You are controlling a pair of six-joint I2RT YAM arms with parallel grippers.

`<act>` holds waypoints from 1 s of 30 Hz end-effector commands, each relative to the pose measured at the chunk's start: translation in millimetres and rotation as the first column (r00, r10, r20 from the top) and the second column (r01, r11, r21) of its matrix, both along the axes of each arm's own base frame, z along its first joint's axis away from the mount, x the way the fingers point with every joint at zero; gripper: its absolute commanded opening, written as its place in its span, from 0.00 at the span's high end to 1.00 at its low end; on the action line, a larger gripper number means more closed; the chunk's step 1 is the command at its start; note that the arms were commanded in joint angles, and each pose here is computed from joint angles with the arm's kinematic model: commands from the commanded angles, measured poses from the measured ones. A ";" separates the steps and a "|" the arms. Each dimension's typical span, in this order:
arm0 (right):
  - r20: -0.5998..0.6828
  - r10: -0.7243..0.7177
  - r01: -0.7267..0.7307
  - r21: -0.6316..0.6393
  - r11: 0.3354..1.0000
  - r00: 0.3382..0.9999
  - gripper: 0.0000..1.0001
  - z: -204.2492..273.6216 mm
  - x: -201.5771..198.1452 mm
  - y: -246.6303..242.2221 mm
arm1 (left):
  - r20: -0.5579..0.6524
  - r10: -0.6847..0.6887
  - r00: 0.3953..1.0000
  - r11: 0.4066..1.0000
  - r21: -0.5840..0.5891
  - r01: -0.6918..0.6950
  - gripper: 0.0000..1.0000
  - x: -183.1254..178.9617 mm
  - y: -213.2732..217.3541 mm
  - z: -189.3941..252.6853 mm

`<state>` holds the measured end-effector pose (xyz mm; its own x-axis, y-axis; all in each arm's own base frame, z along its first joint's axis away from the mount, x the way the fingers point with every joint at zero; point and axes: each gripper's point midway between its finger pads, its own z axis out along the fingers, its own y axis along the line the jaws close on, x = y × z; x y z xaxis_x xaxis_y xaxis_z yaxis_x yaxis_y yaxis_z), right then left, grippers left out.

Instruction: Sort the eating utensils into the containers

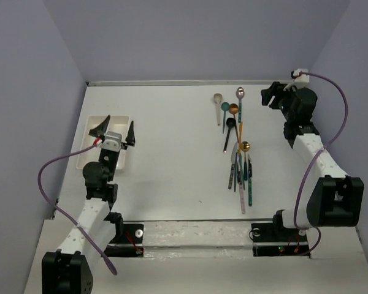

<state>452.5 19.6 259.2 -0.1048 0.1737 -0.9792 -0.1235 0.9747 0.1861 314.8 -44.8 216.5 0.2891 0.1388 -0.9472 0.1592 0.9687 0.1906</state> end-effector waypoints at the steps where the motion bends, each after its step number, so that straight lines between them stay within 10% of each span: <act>1: -0.246 0.017 -0.012 0.021 1.000 0.969 0.32 -20.0 6.1 28.9 | -0.038 -0.086 0.996 0.992 0.085 0.089 0.12 12.5 -17.4 66.5; 10: -0.544 -0.129 0.103 -0.079 0.992 0.829 0.39 -93.5 80.0 25.9 | -0.412 -0.064 0.909 0.970 0.188 0.153 0.05 30.0 -17.3 98.3; 30: -0.713 -0.048 -0.005 -0.071 0.997 0.700 0.53 -206.9 119.1 53.6 | -0.461 0.009 0.887 0.964 0.239 0.114 0.01 37.9 -5.5 64.0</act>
<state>565.4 62.5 54.1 -0.7689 0.1632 -0.6183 0.0825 0.9841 0.1572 348.5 -53.0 278.7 -0.1737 0.3753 -0.9105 0.3573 0.8856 0.2968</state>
